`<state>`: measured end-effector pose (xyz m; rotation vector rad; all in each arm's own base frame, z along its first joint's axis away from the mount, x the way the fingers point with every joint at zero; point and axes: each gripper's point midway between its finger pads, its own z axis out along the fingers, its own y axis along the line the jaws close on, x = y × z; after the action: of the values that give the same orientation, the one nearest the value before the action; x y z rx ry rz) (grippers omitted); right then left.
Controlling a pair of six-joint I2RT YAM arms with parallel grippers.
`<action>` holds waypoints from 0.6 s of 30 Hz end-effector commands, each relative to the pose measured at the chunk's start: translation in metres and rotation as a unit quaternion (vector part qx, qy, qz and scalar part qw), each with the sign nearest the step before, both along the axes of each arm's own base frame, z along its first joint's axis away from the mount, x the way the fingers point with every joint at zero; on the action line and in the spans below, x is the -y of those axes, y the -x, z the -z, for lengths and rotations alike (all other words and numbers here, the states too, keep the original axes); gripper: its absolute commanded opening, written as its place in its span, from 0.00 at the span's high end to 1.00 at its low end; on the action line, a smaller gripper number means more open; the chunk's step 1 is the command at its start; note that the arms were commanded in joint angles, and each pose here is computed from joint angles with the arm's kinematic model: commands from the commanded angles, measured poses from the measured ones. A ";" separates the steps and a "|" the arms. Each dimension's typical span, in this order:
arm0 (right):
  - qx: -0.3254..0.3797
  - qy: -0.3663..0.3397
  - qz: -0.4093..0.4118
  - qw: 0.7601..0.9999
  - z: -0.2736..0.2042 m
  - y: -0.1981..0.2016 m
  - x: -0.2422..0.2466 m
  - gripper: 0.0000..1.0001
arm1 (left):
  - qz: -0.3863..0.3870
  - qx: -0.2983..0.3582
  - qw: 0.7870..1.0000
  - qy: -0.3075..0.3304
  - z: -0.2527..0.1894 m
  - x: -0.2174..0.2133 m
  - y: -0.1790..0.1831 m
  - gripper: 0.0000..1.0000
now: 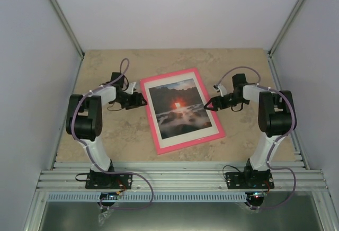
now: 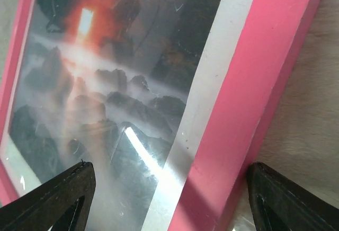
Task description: Put the photo into the frame
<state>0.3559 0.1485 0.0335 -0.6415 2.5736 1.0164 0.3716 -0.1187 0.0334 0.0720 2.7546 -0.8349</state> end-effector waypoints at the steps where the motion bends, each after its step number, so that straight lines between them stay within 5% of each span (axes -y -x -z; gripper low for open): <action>1: -0.105 -0.007 -0.033 0.994 0.028 0.048 -0.014 0.21 | 0.018 -0.007 1.000 0.010 0.007 0.009 -0.010 0.44; 9: -0.100 -0.013 -0.048 0.994 0.027 0.063 -0.032 0.21 | 0.033 0.001 0.999 0.015 0.012 0.013 -0.036 0.59; 18: -0.087 0.004 -0.067 0.994 0.027 0.075 -0.037 0.23 | 0.038 0.006 0.999 0.004 0.014 0.013 -0.040 0.63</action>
<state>0.3138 0.1850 0.0347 -0.7648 2.5560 1.1523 0.4243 -0.1166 0.0284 0.1254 2.7206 -0.7991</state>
